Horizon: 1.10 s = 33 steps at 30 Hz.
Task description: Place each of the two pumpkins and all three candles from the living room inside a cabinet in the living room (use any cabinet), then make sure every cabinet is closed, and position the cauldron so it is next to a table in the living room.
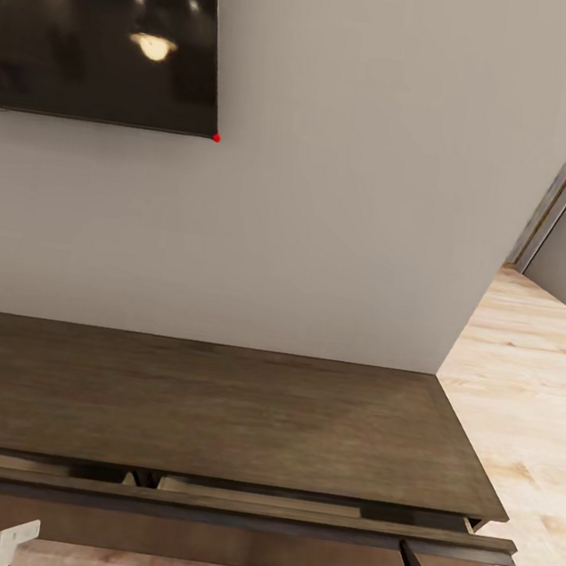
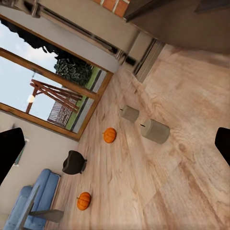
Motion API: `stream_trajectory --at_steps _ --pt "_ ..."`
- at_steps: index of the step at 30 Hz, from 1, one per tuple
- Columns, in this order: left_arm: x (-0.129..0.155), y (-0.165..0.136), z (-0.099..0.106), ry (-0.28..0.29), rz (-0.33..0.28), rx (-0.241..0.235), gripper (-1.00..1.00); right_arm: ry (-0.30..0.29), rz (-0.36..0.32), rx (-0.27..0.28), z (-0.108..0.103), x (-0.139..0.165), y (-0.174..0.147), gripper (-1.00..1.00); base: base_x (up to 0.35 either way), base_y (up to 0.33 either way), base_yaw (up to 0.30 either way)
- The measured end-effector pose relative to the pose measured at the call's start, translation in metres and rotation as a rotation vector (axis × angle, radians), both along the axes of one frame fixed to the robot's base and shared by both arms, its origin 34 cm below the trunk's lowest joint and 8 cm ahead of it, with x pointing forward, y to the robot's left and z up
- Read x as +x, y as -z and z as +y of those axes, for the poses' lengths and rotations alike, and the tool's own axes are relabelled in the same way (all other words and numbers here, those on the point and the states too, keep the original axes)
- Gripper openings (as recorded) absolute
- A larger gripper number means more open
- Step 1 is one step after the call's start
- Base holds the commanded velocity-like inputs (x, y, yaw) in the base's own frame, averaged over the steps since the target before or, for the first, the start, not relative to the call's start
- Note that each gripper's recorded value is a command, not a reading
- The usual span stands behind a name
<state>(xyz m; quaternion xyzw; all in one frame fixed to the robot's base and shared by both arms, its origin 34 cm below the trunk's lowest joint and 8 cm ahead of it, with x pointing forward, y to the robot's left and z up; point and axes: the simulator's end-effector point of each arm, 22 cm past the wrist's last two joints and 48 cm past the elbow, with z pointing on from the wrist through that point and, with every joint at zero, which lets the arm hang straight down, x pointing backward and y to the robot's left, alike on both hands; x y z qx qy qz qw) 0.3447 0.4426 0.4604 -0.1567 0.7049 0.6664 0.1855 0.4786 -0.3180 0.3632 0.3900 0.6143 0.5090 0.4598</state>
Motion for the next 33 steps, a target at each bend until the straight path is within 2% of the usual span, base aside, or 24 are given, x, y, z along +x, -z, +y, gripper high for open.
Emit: stream_trajectory --at_steps 9,33 --pt "0.0 0.0001 0.0 0.0 0.0 0.0 1.0 -0.004 0.001 -0.002 0.0 -0.0002 0.0001 -1.0 -0.127 0.0 0.0" --pt "0.0 0.0001 0.0 0.0 0.0 0.0 1.0 -0.005 0.001 -0.001 0.0002 -0.0003 0.0001 -1.0 -0.204 0.0 0.0"
